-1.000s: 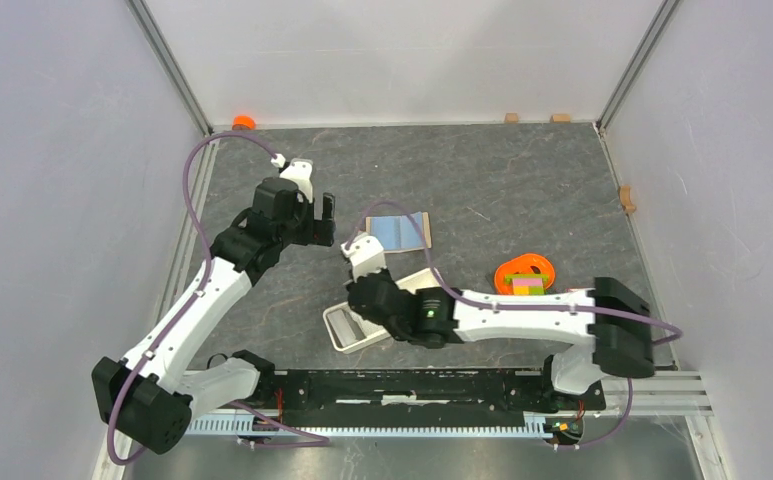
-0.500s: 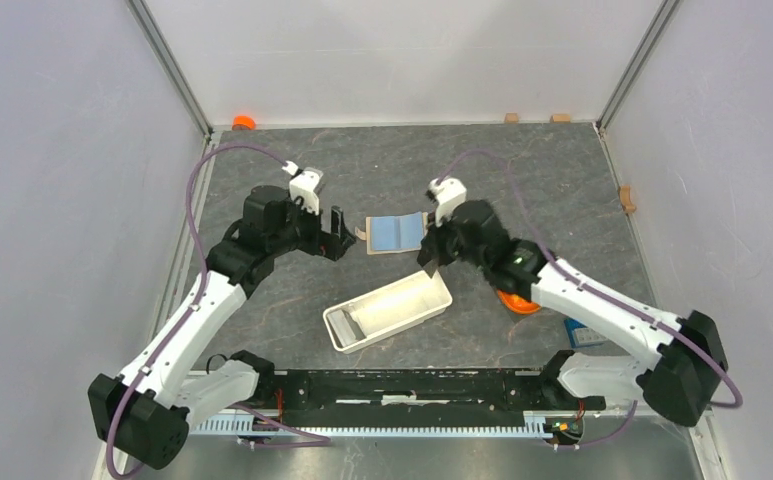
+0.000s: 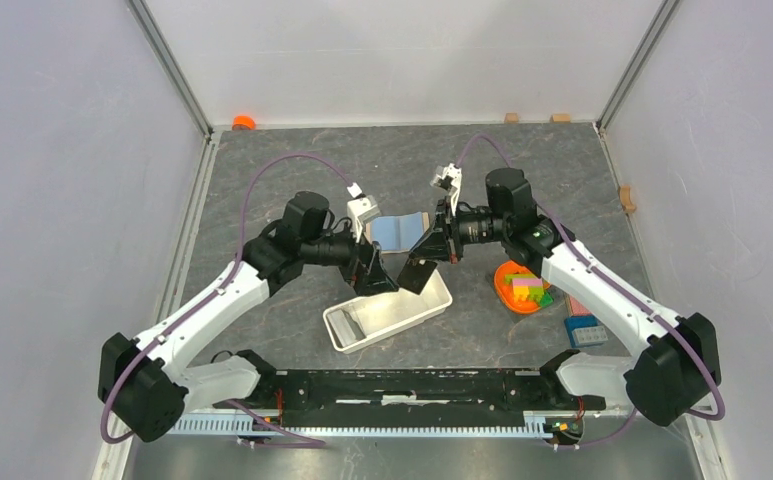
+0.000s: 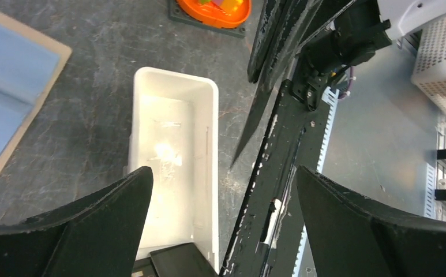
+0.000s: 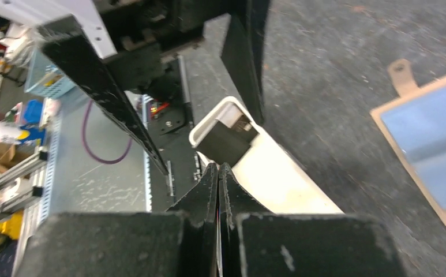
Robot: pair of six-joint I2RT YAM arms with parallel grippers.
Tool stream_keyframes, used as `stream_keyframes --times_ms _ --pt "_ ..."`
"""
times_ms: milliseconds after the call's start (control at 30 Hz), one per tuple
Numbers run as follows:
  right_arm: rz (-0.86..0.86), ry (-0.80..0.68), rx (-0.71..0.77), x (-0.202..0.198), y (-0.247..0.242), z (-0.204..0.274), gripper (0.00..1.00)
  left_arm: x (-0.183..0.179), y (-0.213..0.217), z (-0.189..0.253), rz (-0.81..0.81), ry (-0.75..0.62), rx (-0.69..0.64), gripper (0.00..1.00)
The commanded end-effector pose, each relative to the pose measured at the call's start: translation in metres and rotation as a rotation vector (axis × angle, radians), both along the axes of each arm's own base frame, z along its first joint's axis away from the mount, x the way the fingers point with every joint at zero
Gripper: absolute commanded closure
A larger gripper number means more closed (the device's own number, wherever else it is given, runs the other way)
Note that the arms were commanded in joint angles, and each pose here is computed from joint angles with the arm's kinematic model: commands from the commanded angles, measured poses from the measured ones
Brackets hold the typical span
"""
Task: Put the credit cards into the card holder
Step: Insert the credit card into the card holder.
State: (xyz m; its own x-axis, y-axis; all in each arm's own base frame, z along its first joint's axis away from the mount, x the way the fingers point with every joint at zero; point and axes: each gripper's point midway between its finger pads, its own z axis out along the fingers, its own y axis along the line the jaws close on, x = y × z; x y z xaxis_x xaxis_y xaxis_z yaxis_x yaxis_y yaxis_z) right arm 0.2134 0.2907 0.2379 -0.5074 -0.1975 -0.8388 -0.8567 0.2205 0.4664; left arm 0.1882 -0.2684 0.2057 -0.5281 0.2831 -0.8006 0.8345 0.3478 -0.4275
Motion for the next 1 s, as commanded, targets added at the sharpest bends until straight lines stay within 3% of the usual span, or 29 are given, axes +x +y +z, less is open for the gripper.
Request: stream_keyframes --times_ms 0,100,233,333,433,467,567,633,767,967 --pt "0.177 -0.014 0.129 -0.026 0.008 0.028 1.00 -0.017 -0.018 0.006 -0.119 -0.023 -0.045 0.00" --pt "0.205 -0.001 0.142 -0.030 0.012 0.029 1.00 -0.028 -0.027 0.009 -0.161 0.002 -0.063 0.02" --pt "0.224 0.004 0.141 -0.032 0.017 0.029 1.00 -0.041 -0.036 0.014 -0.219 0.045 -0.104 0.21" --pt "0.228 0.003 0.141 -0.033 0.019 0.030 1.00 -0.046 -0.042 0.011 -0.235 0.066 -0.095 0.51" --pt "0.207 -0.013 0.144 -0.029 0.020 0.033 1.00 -0.045 -0.046 0.013 -0.228 0.076 -0.106 0.95" --pt "0.163 -0.029 0.139 -0.022 0.019 0.035 0.92 -0.044 -0.047 0.014 -0.219 0.073 -0.110 0.98" --pt "0.011 -0.100 0.181 -0.003 0.010 0.052 0.44 -0.037 -0.046 0.023 -0.167 0.036 -0.128 0.98" --pt "-0.059 -0.111 0.244 0.003 -0.002 0.064 0.28 -0.034 -0.046 0.032 -0.139 0.010 -0.162 0.98" --pt "-0.158 -0.087 0.289 0.012 -0.017 0.058 0.21 -0.029 -0.044 0.049 -0.081 -0.034 -0.240 0.98" --pt "-0.081 -0.074 0.444 -0.016 -0.019 0.066 0.32 -0.025 -0.042 0.070 -0.052 -0.066 -0.341 0.98"
